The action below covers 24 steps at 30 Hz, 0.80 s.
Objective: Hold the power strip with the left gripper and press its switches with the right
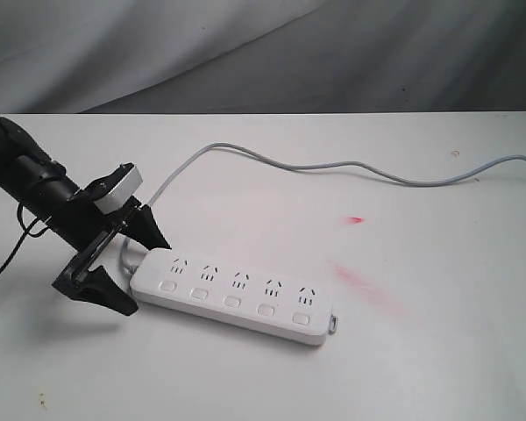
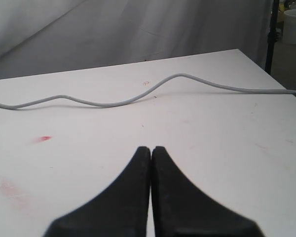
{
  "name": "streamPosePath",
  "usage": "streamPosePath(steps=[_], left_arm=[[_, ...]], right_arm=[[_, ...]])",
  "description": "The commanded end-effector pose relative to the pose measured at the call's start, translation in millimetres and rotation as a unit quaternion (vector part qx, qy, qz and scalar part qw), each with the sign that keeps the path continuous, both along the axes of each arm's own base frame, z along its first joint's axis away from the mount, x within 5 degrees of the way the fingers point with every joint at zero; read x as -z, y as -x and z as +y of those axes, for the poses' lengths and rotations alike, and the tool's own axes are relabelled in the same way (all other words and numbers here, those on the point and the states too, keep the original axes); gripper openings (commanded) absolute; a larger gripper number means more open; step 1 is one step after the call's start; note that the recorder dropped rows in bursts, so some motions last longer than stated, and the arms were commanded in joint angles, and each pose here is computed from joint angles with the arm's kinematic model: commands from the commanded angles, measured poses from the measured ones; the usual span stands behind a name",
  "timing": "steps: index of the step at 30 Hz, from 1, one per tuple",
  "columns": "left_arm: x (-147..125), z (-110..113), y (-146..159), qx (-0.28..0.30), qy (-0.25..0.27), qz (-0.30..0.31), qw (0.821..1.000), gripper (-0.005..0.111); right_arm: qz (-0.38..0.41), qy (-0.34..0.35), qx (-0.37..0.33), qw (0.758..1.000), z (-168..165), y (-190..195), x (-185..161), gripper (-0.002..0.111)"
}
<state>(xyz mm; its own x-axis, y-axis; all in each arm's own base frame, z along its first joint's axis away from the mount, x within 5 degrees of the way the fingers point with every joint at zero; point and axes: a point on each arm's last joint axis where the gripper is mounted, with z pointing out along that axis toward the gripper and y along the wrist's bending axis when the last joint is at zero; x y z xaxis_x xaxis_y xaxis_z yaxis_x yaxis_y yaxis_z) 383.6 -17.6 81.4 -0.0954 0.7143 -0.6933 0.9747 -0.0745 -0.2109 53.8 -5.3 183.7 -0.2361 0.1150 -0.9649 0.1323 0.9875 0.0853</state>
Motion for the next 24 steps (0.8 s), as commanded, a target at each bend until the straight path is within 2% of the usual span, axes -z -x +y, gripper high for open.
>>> streamPosePath(steps=[1, 4, 8, 13, 18, 19, 21, 24], left_arm=[[5, 2, -1, 0.004, -0.031, -0.004, 1.000, 0.102], [-12, 1, -5, -0.006, -0.028, -0.025, 0.999, 0.102], [-49, 0, -9, -0.020, -0.024, -0.070, 0.997, 0.102], [-109, -2, -3, -0.036, -0.027, -0.135, 0.990, 0.102], [-180, 3, 14, -0.072, -0.022, -0.213, 0.974, 0.100], [-191, 4, 18, -0.085, -0.018, -0.222, 0.971, 0.097], [-219, 7, 29, -0.115, -0.006, -0.244, 0.963, 0.083], [-253, 11, 46, -0.155, 0.001, -0.264, 0.952, 0.051]], right_arm=[[0.000, 0.005, 0.002, 1.000, 0, 0, 1, 0.000], [0.000, 0.005, 0.002, 1.000, 0, 0, 1, 0.000], [0.000, 0.005, 0.002, 1.000, 0, 0, 1, 0.000], [0.000, 0.005, 0.002, 1.000, 0, 0, 1, 0.000], [0.000, 0.005, 0.002, 1.000, 0, 0, 1, 0.000], [0.000, 0.005, 0.002, 1.000, 0, 0, 1, 0.000], [0.000, 0.005, 0.002, 1.000, 0, 0, 1, 0.000], [0.000, 0.005, 0.002, 1.000, 0, 0, 1, 0.000]])
